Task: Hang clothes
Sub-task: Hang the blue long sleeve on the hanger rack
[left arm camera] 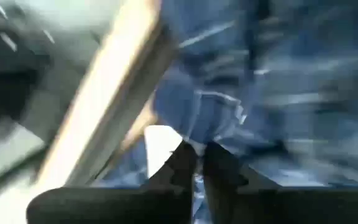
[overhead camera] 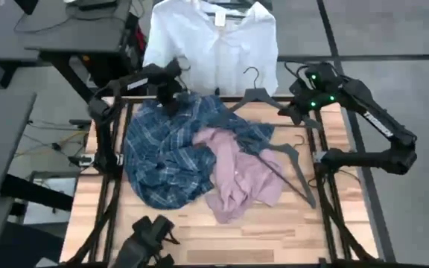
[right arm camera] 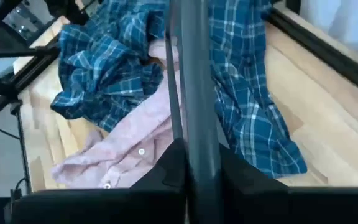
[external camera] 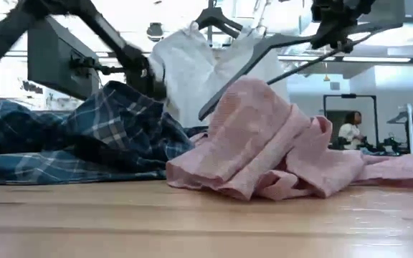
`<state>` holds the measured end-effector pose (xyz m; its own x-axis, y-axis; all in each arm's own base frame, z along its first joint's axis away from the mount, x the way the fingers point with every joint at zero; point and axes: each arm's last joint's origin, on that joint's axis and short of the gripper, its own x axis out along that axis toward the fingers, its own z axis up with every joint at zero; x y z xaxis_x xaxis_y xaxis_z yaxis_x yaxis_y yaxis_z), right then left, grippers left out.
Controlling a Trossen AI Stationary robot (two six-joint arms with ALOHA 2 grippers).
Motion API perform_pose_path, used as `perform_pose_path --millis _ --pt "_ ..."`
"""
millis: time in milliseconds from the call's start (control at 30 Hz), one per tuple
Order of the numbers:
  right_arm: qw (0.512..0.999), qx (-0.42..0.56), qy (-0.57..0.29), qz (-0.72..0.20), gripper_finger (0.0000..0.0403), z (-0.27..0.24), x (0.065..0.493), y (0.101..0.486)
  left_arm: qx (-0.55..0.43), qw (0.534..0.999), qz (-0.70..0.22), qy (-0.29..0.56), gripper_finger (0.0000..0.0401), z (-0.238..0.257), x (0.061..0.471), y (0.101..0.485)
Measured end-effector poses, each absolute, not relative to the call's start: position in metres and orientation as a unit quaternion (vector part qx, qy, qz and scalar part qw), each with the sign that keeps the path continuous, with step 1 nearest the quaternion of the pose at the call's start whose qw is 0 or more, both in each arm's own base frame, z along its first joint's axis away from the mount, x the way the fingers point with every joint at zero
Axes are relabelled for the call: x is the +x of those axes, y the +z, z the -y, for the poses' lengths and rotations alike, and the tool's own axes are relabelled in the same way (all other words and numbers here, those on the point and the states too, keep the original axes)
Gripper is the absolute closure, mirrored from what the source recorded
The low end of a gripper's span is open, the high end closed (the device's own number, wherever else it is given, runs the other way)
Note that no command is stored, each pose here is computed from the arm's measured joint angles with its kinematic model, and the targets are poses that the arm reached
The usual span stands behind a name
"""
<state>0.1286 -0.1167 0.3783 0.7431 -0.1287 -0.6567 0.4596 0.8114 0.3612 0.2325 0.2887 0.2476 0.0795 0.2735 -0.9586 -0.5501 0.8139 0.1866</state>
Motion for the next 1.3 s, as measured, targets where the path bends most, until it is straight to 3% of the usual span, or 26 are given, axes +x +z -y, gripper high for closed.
perform_pose_path --millis 200,433,600,1100,1300 --pt "0.919 0.228 -0.167 -0.275 0.0376 0.112 0.124 0.394 -0.054 0.768 -0.556 0.313 0.0400 -0.230 0.237 0.316" --pt "0.934 0.206 -0.147 -0.253 0.0376 0.123 0.148 0.394 -0.045 0.802 -0.496 0.328 0.0401 -0.186 0.235 0.354" --pt "0.945 0.185 -0.112 -0.245 0.0376 0.130 0.180 0.388 -0.047 0.819 -0.464 0.335 0.0401 -0.171 0.233 0.367" --pt "0.955 0.128 -0.125 -0.238 0.0377 0.152 0.283 0.340 -0.061 0.855 -0.399 0.326 0.0401 -0.155 0.223 0.390" --pt "0.959 0.166 -0.079 -0.217 0.0377 0.155 0.312 0.321 -0.053 0.860 -0.389 0.325 0.0401 -0.156 0.224 0.392"
